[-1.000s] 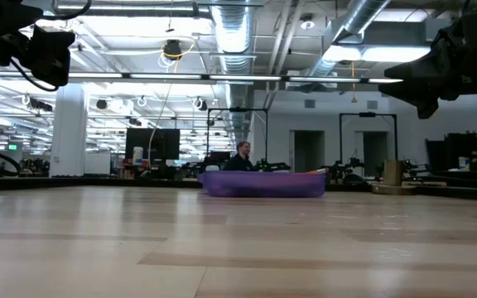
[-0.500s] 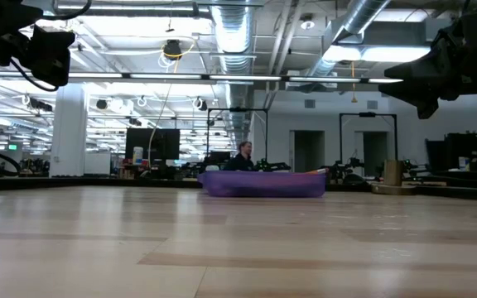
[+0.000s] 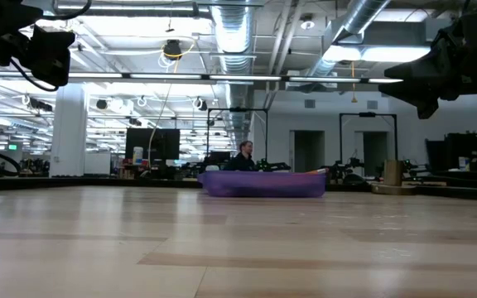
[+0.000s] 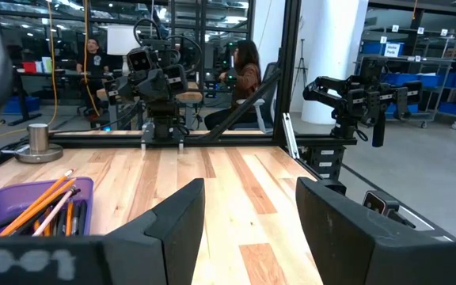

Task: Pick & place school supplies into a supply box
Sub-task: Return to Home Position

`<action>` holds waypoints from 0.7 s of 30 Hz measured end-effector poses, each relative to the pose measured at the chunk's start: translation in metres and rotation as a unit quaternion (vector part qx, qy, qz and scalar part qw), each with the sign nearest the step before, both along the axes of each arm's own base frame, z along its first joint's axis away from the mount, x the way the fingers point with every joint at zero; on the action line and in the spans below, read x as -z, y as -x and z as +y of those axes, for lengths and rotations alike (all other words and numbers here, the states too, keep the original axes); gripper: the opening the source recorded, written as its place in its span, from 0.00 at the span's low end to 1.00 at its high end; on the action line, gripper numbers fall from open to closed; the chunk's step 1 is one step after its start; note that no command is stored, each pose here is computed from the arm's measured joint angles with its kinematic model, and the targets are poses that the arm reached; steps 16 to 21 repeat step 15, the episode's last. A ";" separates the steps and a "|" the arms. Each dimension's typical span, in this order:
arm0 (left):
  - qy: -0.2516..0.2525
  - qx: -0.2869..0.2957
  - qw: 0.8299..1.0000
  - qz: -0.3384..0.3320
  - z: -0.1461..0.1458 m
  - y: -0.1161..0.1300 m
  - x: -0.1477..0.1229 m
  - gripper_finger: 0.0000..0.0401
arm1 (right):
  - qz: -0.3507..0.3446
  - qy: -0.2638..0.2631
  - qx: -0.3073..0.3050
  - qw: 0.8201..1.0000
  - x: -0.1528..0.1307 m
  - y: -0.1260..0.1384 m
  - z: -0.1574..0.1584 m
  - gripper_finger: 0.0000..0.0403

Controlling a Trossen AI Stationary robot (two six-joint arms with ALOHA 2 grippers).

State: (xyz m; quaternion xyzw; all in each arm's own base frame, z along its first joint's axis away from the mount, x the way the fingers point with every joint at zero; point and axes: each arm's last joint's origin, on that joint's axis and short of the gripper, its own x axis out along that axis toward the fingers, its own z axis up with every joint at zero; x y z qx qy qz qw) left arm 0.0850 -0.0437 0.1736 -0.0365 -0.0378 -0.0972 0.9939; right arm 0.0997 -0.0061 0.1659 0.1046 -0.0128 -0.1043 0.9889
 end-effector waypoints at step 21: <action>0.000 0.000 1.000 0.000 0.000 0.000 0.000 0.47 | 0.000 0.000 0.000 1.000 0.000 0.000 0.000 0.45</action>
